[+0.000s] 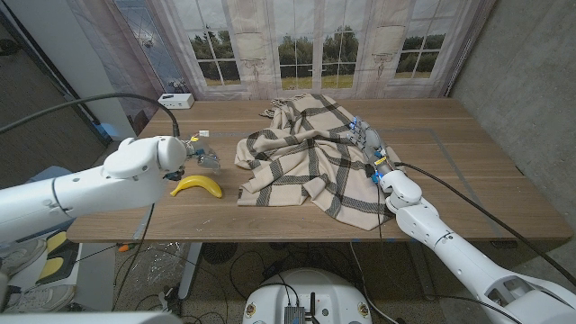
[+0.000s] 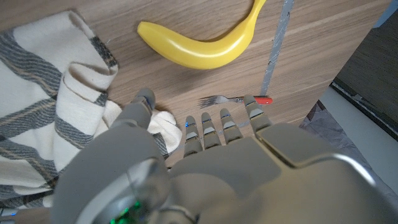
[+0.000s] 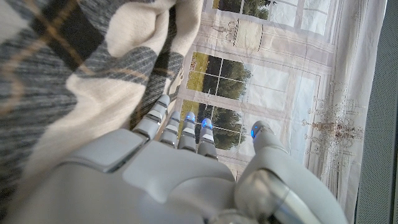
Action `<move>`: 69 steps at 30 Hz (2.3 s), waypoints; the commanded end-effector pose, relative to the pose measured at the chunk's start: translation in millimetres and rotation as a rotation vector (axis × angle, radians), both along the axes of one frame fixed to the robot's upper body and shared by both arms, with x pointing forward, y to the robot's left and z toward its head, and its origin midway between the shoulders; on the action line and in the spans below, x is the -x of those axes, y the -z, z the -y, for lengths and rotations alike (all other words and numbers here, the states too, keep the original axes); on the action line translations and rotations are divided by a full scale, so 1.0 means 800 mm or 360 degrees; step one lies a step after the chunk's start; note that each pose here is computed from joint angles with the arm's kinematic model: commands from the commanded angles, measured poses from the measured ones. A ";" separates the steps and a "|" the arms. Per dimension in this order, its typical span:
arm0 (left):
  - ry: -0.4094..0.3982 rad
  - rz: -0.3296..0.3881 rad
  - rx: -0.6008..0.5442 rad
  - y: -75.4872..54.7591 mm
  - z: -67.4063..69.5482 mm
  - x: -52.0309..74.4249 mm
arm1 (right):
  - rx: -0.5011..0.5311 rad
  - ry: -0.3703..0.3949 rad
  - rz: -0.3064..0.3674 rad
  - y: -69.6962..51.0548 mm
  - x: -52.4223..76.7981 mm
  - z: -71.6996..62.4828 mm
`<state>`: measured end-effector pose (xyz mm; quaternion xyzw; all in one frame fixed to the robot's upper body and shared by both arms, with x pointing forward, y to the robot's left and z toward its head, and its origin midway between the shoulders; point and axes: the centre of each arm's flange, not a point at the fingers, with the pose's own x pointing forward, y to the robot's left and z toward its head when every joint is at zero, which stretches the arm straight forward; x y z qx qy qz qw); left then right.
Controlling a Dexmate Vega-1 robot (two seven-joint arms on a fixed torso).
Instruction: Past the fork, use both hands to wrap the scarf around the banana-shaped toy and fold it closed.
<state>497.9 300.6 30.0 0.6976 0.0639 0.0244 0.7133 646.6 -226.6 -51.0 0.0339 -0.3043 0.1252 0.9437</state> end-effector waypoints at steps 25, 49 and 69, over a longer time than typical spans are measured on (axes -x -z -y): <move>-0.0231 -0.0061 -0.0317 0.035 -0.011 -0.023 | -0.0021 0.0025 -0.0018 0.009 0.016 -0.002; -0.0187 0.0091 -0.0184 0.082 -0.040 -0.057 | 0.0016 0.0061 -0.0021 -0.002 0.027 -0.002; -0.0186 0.0676 -0.0361 0.129 -0.023 -0.061 | 0.0030 0.0071 -0.0022 -0.008 0.023 -0.001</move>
